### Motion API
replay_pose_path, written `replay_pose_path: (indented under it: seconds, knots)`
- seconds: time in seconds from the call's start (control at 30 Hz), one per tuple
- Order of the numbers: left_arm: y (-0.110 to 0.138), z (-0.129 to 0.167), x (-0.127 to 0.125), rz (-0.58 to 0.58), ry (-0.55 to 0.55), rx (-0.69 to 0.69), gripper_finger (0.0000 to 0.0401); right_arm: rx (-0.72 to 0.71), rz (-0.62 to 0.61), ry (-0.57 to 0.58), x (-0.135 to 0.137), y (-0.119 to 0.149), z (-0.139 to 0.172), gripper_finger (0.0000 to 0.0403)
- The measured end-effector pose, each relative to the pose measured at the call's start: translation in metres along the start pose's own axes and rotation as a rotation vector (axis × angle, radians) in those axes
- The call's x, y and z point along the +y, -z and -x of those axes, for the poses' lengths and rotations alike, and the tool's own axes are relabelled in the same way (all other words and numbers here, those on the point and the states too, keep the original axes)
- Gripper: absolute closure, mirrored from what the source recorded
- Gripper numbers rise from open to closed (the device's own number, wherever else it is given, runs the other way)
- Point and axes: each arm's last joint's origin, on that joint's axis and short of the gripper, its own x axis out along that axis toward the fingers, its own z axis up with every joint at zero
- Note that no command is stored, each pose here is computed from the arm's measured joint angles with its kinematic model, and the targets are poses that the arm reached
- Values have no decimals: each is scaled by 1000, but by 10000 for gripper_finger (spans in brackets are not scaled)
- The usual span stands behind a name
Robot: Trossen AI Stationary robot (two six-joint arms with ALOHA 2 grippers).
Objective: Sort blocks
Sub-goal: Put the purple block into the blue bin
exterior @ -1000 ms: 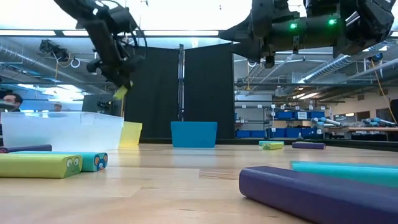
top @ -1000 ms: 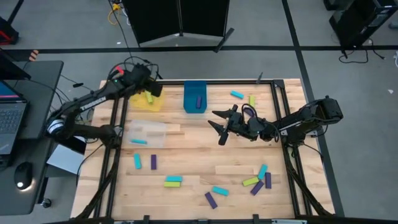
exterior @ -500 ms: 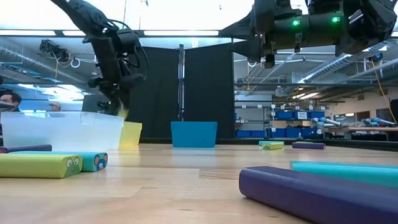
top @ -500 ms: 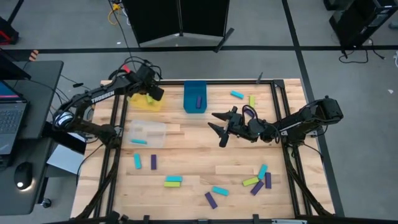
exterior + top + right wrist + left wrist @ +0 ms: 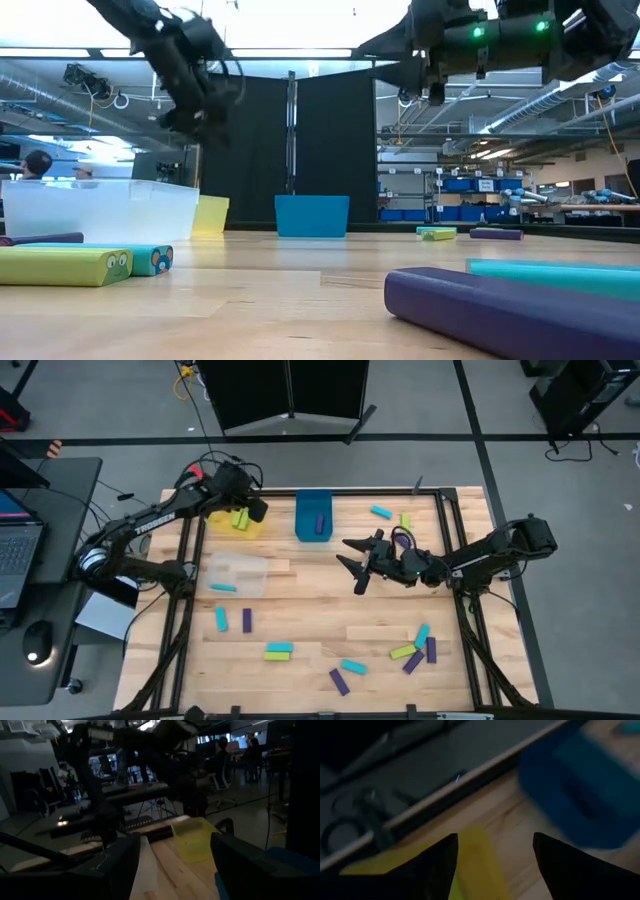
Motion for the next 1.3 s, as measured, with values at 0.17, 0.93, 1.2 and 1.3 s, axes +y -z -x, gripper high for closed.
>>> replay_pose_path:
  seconds: [0.17,0.93,1.2,1.3]
  knots:
    - [-6,40,-22,-42,102,-190,157,-8,25,3,-3,-19,9,150]
    - [25,76,-111,-341,412,-251,183,730,105,367,-54,-49,28,170]
    - [30,79,-115,-370,399,-241,183,882,94,505,-73,-41,38,170]
    - [30,79,-115,-379,387,-246,183,892,74,516,-80,-41,37,169]
